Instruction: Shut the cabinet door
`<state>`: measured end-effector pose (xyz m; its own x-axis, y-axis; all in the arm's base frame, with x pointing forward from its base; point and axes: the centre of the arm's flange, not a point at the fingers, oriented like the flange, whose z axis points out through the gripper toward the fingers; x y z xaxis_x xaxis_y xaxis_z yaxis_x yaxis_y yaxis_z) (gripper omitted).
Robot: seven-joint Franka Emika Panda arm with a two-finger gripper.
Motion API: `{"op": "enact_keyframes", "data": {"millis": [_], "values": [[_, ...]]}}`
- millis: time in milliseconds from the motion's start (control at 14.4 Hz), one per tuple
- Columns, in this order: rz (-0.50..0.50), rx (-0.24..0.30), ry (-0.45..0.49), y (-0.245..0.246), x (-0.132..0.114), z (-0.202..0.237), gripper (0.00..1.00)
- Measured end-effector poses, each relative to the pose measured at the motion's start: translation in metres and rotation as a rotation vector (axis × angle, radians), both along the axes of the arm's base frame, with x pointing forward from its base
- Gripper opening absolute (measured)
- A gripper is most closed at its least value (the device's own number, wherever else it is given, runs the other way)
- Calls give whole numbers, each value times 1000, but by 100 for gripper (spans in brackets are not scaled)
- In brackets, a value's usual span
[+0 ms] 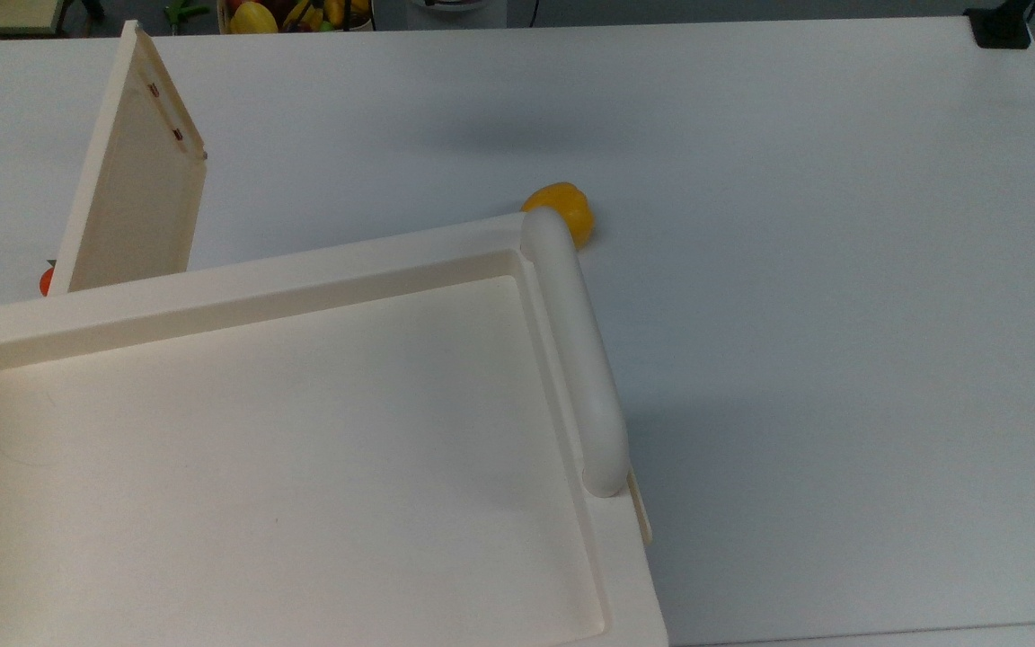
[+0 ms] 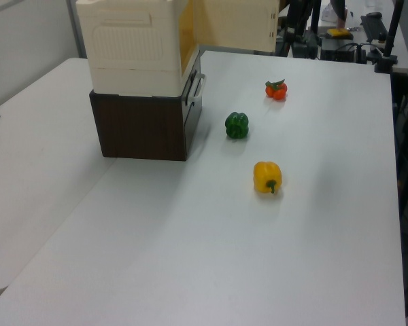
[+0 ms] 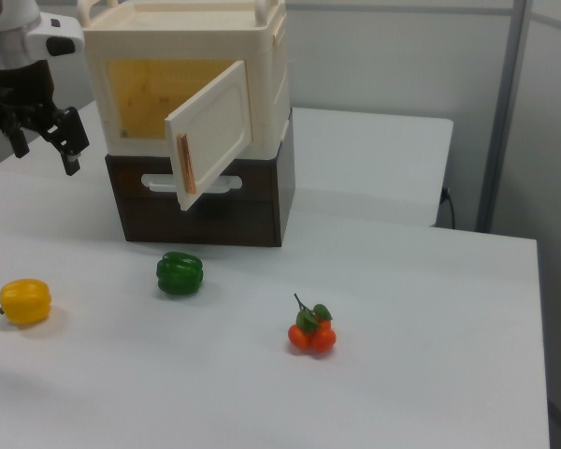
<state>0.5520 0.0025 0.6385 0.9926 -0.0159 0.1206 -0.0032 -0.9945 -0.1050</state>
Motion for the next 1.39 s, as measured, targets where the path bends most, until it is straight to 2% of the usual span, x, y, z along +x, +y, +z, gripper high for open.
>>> {"op": "enact_keyframes", "data": {"millis": [831,1039,1247,1385], "values": [[0,0,0,0,0,0,100],[0,0,0,0,0,0,95],[-6,0,-2,-3,0,0,53],[-10,0,-3,-7,0,1,33]]}}
